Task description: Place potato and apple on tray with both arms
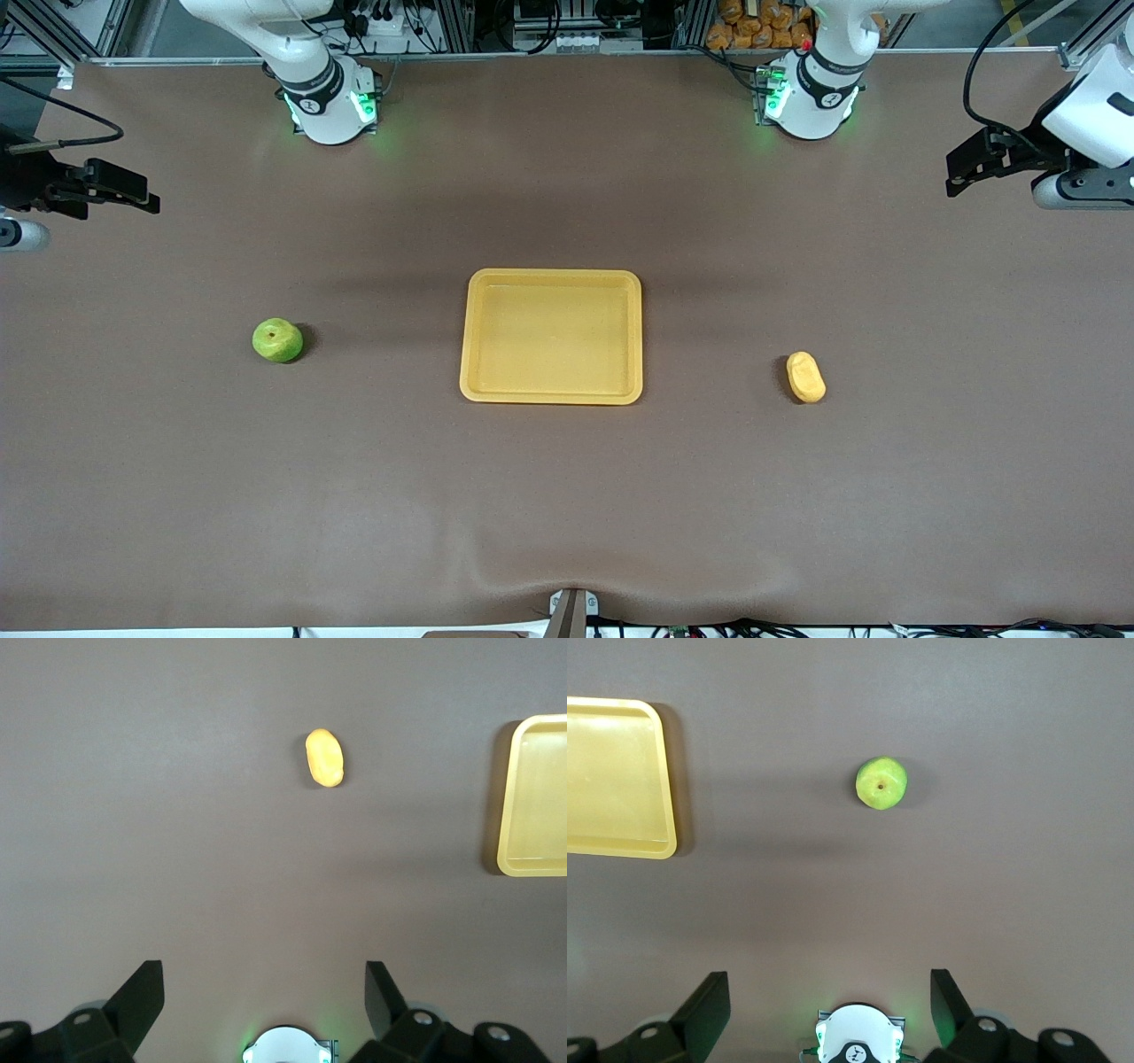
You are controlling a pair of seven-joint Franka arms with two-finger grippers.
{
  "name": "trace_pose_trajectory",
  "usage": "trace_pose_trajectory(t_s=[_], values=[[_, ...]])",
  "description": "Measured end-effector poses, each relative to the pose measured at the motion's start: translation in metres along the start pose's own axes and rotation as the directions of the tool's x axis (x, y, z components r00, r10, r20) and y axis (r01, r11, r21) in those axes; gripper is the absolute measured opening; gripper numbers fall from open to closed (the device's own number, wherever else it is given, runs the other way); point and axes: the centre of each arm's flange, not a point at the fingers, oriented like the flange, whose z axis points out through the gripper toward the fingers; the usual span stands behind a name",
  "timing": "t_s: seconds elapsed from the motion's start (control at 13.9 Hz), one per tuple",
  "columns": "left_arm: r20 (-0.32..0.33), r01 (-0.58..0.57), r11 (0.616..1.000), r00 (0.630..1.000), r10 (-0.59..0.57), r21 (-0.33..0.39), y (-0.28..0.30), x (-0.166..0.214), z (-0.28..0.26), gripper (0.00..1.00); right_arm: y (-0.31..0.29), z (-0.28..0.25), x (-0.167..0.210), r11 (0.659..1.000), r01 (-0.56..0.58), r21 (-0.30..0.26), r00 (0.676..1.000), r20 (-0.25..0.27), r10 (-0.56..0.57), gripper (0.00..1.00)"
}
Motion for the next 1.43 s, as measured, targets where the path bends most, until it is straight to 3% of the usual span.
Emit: trace_pose_trajectory(t_s=[1.08, 1.43], values=[[0.015, 0.007, 1.0, 1.0, -0.006, -0.005, -0.0023, 0.0056, 0.0077, 1.0, -0.001, 0.0056, 0.005, 1.0, 0.002, -0.001, 1.0, 0.011, -0.002, 1.0], [0.017, 0.072, 0.997, 0.997, -0.071, -0.019, -0.0027, 0.0056, 0.0079, 1.0, -0.0007, 0.0056, 0.005, 1.0, 0.002, -0.003, 1.0, 0.011, -0.002, 1.0]])
